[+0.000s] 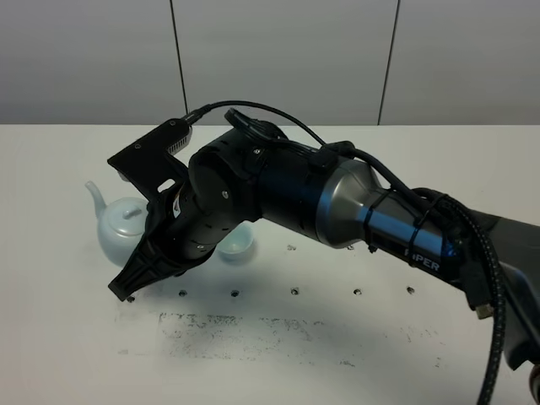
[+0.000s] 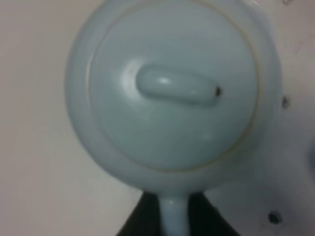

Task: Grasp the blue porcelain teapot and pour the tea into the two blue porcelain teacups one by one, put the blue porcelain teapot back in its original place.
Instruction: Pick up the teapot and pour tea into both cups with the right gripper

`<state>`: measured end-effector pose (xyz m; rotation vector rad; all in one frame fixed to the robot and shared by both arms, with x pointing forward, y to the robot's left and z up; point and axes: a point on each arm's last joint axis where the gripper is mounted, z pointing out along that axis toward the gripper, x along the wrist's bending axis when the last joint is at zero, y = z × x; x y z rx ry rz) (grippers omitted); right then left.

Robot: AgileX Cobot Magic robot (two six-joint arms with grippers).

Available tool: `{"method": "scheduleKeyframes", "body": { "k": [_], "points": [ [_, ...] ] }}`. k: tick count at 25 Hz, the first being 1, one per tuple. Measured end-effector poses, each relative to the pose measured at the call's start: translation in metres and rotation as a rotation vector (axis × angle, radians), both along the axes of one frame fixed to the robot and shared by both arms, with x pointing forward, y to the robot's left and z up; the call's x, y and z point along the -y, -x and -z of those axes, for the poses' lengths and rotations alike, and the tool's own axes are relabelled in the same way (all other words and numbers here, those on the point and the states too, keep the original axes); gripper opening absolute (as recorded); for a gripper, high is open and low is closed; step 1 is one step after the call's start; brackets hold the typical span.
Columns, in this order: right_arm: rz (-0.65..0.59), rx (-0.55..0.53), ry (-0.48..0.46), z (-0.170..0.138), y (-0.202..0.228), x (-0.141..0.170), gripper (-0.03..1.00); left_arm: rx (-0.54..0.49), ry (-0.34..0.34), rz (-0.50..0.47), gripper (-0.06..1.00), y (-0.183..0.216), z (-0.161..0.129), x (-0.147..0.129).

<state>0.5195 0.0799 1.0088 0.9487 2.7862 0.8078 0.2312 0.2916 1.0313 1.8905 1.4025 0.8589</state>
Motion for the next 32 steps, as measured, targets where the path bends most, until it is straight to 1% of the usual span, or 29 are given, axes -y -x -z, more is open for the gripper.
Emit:
{"method": "scheduleKeyframes", "body": {
  "k": [3, 9, 14, 17, 22, 26, 30, 32],
  "points": [
    [0.012, -0.006, 0.019, 0.018, 0.000, -0.007, 0.06, 0.000, 0.000, 0.000, 0.29, 0.000, 0.000, 0.000],
    [0.023, 0.005, 0.093, 0.047, 0.003, -0.015, 0.06, 0.000, 0.000, 0.000, 0.29, 0.000, 0.000, 0.000],
    [0.043, 0.007, 0.131, 0.066, 0.002, -0.014, 0.06, 0.000, 0.000, 0.000, 0.29, 0.000, 0.000, 0.000],
    [0.060, 0.006, 0.137, 0.076, 0.003, -0.010, 0.06, 0.000, 0.000, 0.000, 0.29, 0.000, 0.000, 0.000],
    [0.066, 0.008, 0.122, 0.086, 0.005, -0.009, 0.06, 0.000, 0.000, 0.000, 0.29, 0.000, 0.000, 0.000],
    [0.063, -0.001, 0.138, 0.098, 0.005, -0.010, 0.06, 0.000, 0.000, 0.000, 0.29, 0.000, 0.000, 0.000],
    [0.062, 0.002, 0.134, 0.098, 0.005, -0.010, 0.06, 0.000, 0.000, 0.000, 0.29, 0.000, 0.000, 0.000],
    [0.060, -0.002, 0.143, 0.092, 0.007, -0.008, 0.06, 0.000, 0.000, 0.000, 0.29, 0.000, 0.000, 0.000]
  ]
}}
